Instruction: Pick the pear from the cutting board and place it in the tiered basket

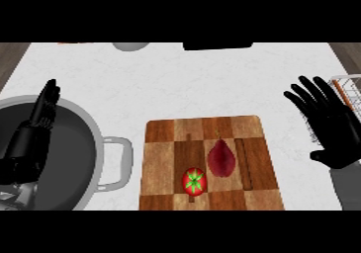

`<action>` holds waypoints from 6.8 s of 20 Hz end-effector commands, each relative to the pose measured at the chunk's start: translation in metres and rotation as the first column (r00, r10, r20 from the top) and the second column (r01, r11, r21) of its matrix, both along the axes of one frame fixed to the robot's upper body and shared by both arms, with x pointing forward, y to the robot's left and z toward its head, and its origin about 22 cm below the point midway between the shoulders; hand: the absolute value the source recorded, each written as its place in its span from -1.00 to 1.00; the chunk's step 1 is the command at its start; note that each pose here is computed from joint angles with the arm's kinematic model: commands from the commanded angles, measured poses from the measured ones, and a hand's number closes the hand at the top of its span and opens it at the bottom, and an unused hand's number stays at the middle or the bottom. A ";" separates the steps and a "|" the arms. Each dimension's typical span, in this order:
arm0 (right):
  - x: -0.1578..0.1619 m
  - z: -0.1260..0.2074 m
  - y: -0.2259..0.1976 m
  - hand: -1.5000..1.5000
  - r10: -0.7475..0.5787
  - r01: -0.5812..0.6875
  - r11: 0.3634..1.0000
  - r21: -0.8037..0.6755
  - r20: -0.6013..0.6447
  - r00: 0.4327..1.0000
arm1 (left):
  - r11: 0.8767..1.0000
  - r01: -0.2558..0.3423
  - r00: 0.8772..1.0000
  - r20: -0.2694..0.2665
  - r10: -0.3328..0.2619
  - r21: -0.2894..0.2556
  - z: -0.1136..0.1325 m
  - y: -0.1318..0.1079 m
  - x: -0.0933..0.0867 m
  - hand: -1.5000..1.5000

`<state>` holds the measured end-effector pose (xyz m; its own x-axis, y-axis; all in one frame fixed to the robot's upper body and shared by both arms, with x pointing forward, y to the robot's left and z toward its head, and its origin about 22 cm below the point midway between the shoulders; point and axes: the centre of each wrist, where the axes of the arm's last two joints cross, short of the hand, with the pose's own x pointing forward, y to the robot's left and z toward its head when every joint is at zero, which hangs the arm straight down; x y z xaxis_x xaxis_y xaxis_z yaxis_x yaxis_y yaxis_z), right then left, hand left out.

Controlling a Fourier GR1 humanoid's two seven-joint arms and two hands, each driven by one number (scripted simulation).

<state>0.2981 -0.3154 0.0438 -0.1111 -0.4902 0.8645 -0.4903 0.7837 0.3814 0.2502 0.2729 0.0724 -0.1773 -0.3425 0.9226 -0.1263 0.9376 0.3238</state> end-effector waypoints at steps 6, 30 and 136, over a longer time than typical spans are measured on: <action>-0.009 0.127 -0.047 -1.00 0.200 -0.008 0.692 -0.722 0.181 0.963 | 0.992 -0.031 0.995 -0.099 0.019 -0.120 -0.020 -0.021 -0.010 0.00; -0.064 0.179 0.098 -1.00 0.326 0.088 0.056 -0.994 0.102 0.940 | 0.989 0.029 0.995 -0.091 -0.043 -0.144 -0.021 -0.059 -0.001 0.00; -0.017 -0.016 0.180 1.00 0.316 0.305 -0.173 -0.937 0.241 0.918 | 0.988 0.024 0.997 -0.072 -0.036 -0.150 -0.024 -0.073 0.015 0.00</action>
